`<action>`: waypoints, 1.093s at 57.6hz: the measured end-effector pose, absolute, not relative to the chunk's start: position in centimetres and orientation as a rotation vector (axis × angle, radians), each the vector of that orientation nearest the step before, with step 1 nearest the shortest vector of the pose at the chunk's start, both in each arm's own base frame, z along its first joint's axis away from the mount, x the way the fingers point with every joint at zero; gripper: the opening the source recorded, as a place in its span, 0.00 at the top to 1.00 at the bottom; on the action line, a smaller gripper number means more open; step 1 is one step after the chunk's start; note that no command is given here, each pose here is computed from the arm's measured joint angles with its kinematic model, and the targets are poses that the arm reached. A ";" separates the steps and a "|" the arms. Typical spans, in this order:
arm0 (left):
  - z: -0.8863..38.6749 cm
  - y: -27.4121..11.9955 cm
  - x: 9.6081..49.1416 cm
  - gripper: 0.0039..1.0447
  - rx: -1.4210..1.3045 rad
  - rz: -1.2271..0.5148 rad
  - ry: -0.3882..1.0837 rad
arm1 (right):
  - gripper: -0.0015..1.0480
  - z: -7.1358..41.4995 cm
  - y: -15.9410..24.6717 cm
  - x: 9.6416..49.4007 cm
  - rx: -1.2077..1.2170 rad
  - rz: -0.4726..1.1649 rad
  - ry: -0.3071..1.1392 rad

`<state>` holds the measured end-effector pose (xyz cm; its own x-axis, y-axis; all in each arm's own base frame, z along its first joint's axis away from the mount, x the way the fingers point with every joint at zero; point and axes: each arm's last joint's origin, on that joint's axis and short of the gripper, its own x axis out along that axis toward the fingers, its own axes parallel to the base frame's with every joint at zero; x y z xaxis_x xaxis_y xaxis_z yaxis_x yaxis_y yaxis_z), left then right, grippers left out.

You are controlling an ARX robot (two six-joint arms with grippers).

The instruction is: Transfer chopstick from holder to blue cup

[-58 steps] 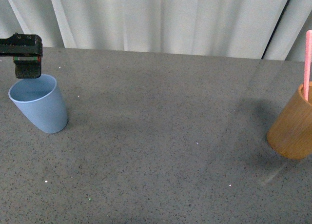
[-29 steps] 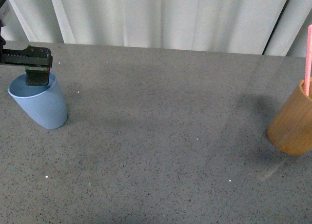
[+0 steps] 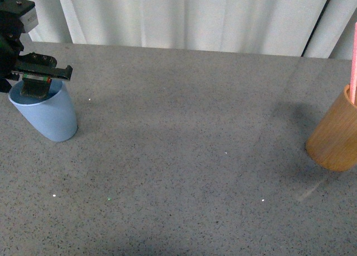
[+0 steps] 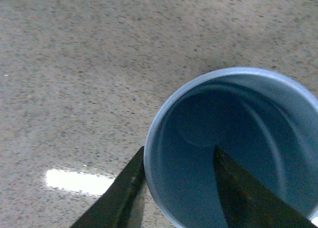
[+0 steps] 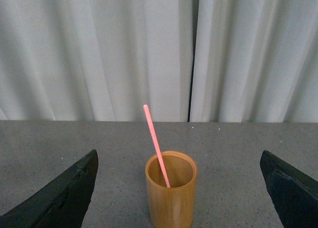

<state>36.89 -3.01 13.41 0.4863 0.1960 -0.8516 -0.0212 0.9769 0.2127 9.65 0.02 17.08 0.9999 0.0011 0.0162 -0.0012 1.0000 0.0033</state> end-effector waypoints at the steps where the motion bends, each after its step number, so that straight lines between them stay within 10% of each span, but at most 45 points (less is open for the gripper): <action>1: 13.4 -3.1 36.9 0.63 0.179 0.125 1.057 | 0.10 17.1 0.0 9.7 0.003 0.001 -0.016; 16: 12.3 -3.9 35.9 0.97 0.089 0.093 1.099 | 0.10 17.1 0.0 9.7 0.003 0.001 -0.016; 35: 13.2 -5.8 36.1 0.97 0.073 0.033 1.108 | 0.10 17.1 0.0 9.7 0.003 0.001 -0.016; 63: 17.1 -19.3 32.8 0.97 0.180 -0.258 0.987 | 0.10 17.1 0.0 9.7 0.003 0.001 -0.016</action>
<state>32.83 -19.27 17.14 0.5244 -0.1328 -0.8411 0.2955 0.9547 0.0335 9.65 0.02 17.08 0.9999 0.0008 0.0162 -0.0008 1.0000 0.0033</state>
